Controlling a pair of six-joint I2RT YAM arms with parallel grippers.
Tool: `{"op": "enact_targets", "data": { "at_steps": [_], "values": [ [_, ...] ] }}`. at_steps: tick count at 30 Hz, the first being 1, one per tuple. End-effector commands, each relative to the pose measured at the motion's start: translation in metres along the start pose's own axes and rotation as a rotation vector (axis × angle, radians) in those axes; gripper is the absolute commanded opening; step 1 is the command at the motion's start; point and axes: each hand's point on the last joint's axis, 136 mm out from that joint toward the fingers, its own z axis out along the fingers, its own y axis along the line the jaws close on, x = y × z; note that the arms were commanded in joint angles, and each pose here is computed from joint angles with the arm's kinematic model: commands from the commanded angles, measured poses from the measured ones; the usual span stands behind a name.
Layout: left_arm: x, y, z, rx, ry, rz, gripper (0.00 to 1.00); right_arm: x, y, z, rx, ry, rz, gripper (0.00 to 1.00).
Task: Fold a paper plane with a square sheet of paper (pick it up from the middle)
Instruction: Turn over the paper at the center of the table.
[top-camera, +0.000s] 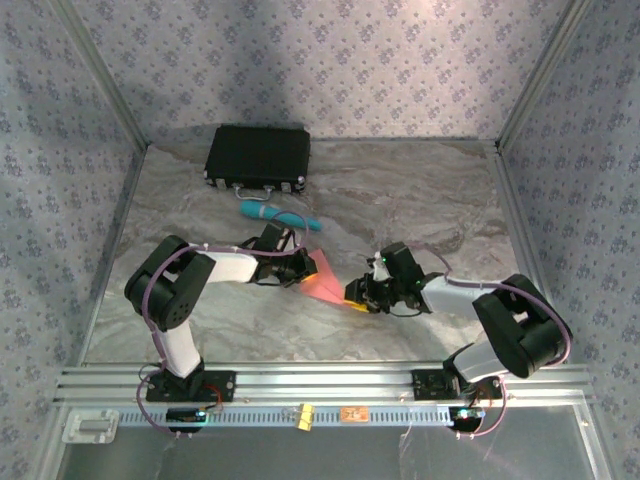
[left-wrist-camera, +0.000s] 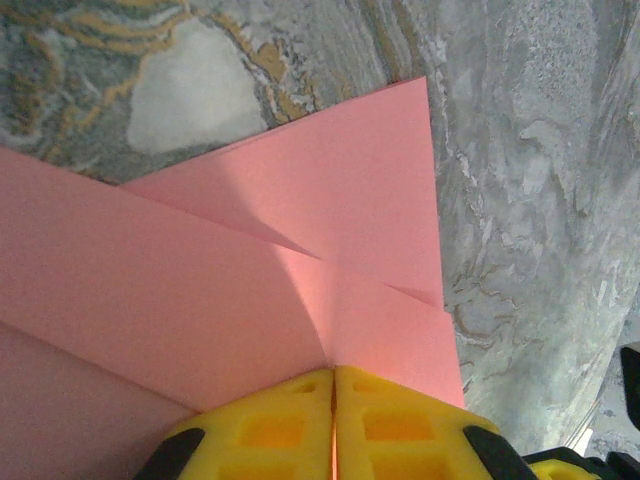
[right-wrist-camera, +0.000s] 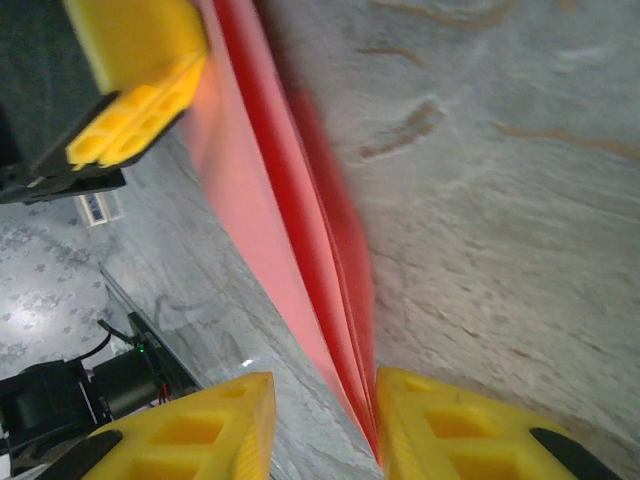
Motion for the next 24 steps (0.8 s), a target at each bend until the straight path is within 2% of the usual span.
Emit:
{"op": "enact_targets", "data": {
  "at_steps": [1, 18, 24],
  "values": [
    [0.006, 0.021, 0.005, -0.052, 0.022, -0.038, 0.09, -0.006, 0.018, 0.002, -0.064, 0.017, -0.058, 0.33],
    [0.005, 0.016, 0.004, -0.031, 0.021, -0.025, 0.11, -0.017, 0.017, 0.014, -0.077, 0.040, -0.084, 0.30],
    [0.002, 0.005, 0.002, -0.004, 0.015, -0.001, 0.13, -0.014, 0.008, 0.016, -0.056, 0.047, -0.087, 0.21]
  ]
}}
